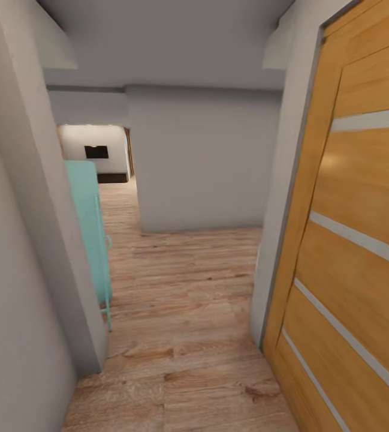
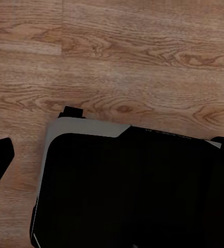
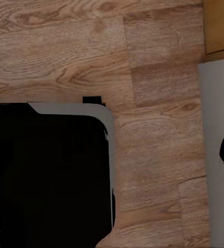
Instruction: Move the two storage containers from the living room to the garage. In the garage, place one container on the floor and stack the other container on top of it (either order is fine).
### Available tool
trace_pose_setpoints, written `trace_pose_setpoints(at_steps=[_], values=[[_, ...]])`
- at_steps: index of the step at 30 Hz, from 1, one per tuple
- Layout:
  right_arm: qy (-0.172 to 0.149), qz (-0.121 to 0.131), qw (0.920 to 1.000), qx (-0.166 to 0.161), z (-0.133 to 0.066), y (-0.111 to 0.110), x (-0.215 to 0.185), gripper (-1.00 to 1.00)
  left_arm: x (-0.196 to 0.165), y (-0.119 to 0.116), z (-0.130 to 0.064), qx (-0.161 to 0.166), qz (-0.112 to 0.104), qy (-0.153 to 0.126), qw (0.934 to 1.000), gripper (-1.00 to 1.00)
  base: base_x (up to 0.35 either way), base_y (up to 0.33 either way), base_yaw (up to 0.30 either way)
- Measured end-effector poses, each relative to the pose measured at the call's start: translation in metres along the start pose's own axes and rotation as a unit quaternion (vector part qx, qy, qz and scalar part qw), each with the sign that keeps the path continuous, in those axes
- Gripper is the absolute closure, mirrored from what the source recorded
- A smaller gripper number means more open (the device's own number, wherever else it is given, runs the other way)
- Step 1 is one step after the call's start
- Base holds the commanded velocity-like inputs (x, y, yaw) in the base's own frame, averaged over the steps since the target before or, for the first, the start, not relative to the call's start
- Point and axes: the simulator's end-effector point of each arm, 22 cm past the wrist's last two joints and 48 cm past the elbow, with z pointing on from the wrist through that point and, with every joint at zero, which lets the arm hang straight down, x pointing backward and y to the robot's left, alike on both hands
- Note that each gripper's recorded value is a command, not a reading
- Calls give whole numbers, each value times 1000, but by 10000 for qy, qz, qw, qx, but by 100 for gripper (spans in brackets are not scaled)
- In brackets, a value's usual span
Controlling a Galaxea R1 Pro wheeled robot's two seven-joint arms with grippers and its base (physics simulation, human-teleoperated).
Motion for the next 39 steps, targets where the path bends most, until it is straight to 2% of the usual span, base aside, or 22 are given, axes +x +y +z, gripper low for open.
trace_pose_setpoints(at_steps=[11, 22, 39], values=[[0, 0, 10000, -4, 0, 1, 0, -100, 0, 0, 0, 0, 1, 0, 10000, -100, 324, 0, 15], [0, 0, 10000, 3, 0, -1, 0, -100, 0, 0, 0, 0, 0, 0, 10000, -100, 324, 0, 207], [-11, -8, 10000, 7, 0, -1, 0, -100, 0, -1, 0, 4, 4, 2, 10000, -100, 324, 0, 10]])
